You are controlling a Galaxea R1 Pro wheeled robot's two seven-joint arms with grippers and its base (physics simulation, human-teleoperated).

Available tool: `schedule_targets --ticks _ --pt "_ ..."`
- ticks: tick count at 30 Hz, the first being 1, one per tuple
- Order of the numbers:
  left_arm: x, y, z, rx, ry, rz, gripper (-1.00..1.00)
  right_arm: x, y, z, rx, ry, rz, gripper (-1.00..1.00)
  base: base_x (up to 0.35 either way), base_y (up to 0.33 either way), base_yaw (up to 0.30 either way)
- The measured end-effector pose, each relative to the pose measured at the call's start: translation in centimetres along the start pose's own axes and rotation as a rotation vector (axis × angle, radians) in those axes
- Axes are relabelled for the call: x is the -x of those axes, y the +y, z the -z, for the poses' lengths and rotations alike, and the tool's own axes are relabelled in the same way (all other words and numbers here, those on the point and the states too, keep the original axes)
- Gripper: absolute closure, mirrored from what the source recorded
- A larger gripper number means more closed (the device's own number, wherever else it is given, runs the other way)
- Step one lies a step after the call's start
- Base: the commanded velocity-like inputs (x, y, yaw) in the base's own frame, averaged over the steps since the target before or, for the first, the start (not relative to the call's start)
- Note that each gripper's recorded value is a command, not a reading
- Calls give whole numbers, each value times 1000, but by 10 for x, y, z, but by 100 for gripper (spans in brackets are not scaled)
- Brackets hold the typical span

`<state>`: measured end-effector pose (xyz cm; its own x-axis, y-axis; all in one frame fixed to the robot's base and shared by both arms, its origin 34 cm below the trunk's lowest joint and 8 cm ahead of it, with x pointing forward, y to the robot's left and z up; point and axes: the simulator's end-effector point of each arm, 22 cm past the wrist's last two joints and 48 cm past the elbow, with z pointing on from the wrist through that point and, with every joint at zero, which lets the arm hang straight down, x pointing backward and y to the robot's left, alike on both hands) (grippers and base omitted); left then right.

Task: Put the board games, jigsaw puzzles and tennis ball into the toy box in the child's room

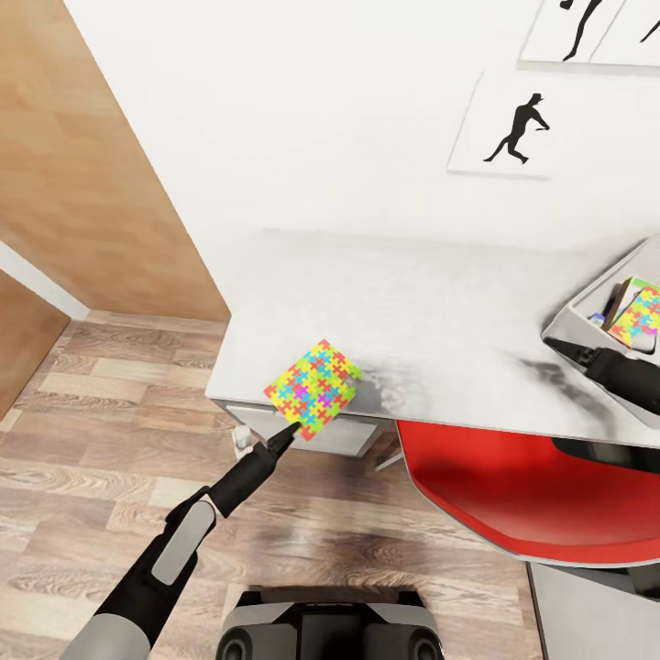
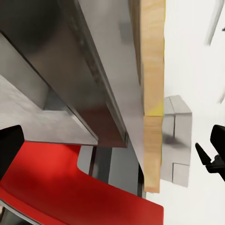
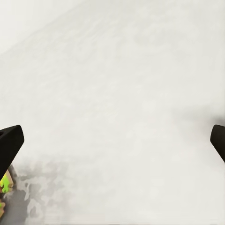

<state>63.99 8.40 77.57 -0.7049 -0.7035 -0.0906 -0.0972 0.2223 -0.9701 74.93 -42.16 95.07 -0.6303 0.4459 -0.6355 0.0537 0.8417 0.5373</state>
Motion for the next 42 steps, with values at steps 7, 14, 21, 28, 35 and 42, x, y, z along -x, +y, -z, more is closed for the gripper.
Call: schedule_targets --ticks 7,14,21,28,35,42 --pt "2 1 1 2 -2 -1 -100 -1 2 1 2 2 6 -100 0 0 0" --pt "2 1 1 2 -1 -2 -100 -2 3 2 3 2 8 -100 0 0 -30" --pt "4 1 2 2 -1 -4 -100 -2 3 2 4 3 9 -100 0 0 -129" --pt "5 1 3 3 -1 -5 -100 -2 4 2 5 2 11 -100 0 0 -56" --pt "4 1 2 2 -1 -4 -100 -2 5 2 5 2 12 -100 0 0 -15" --pt "4 1 2 1 -1 -3 -100 -2 5 2 5 2 13 -100 0 0 -5"
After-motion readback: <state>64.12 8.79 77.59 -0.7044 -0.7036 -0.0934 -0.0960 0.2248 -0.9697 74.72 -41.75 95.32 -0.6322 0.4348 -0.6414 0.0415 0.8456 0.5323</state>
